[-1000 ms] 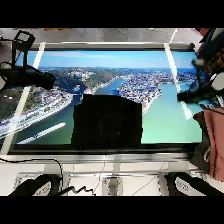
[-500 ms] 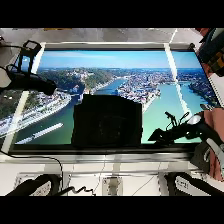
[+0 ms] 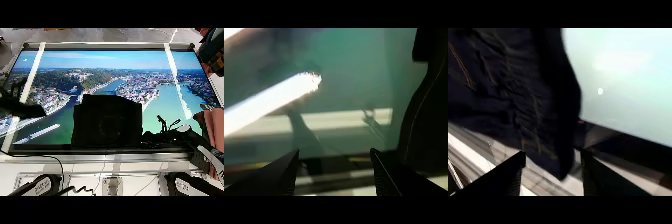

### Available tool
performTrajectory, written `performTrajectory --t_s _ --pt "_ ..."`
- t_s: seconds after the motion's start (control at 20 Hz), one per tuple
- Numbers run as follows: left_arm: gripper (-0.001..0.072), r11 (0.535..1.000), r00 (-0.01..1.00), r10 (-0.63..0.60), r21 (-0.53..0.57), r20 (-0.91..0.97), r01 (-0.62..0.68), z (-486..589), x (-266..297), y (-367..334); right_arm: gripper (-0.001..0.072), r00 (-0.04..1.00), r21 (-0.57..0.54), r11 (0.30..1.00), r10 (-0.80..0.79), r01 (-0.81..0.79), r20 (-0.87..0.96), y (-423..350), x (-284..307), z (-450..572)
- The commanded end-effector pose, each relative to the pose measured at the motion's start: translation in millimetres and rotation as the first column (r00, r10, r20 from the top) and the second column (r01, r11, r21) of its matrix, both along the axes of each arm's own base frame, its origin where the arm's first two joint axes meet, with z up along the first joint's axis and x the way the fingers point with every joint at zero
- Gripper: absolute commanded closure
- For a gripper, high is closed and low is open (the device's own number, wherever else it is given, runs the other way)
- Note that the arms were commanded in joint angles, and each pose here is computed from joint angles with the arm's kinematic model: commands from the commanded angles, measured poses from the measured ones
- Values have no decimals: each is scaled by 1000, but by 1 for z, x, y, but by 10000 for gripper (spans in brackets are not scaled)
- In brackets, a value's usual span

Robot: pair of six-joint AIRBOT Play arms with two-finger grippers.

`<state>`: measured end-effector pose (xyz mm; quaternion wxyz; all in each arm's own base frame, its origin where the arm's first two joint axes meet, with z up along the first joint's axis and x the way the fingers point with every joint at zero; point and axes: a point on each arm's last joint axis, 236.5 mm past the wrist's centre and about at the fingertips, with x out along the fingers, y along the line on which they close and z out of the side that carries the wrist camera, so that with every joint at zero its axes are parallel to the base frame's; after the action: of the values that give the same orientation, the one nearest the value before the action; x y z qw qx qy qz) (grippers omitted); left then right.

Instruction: Fold the clothes and pants, and hang the long-sleeved shirts on hangers.

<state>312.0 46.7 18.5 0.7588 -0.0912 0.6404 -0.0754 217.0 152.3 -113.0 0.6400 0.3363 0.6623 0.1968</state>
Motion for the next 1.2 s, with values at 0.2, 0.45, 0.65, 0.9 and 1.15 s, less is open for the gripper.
performTrajectory --t_s 0.2,0.45,0.65,0.9,1.15 --pt "222 952 972 3 -297 -236 -75 -91 -101 -49 337 997 50 999 -11 15 -75 16 -6 -15" --pt "222 917 976 4 -388 -216 -90 -118 -117 -81 680 998 82 996 29 -25 -48 21 -8 -11" --pt "222 914 986 19 -398 -164 -83 -125 -108 -90 681 998 83 996 30 -26 -47 21 -8 -11" --pt "224 934 994 -58 -357 -88 23 -133 -95 -110 681 999 82 996 28 -24 -46 21 -8 -11" --pt "378 927 985 -154 -355 -73 119 -133 -98 -135 681 999 85 996 29 -25 -43 22 -7 -9"
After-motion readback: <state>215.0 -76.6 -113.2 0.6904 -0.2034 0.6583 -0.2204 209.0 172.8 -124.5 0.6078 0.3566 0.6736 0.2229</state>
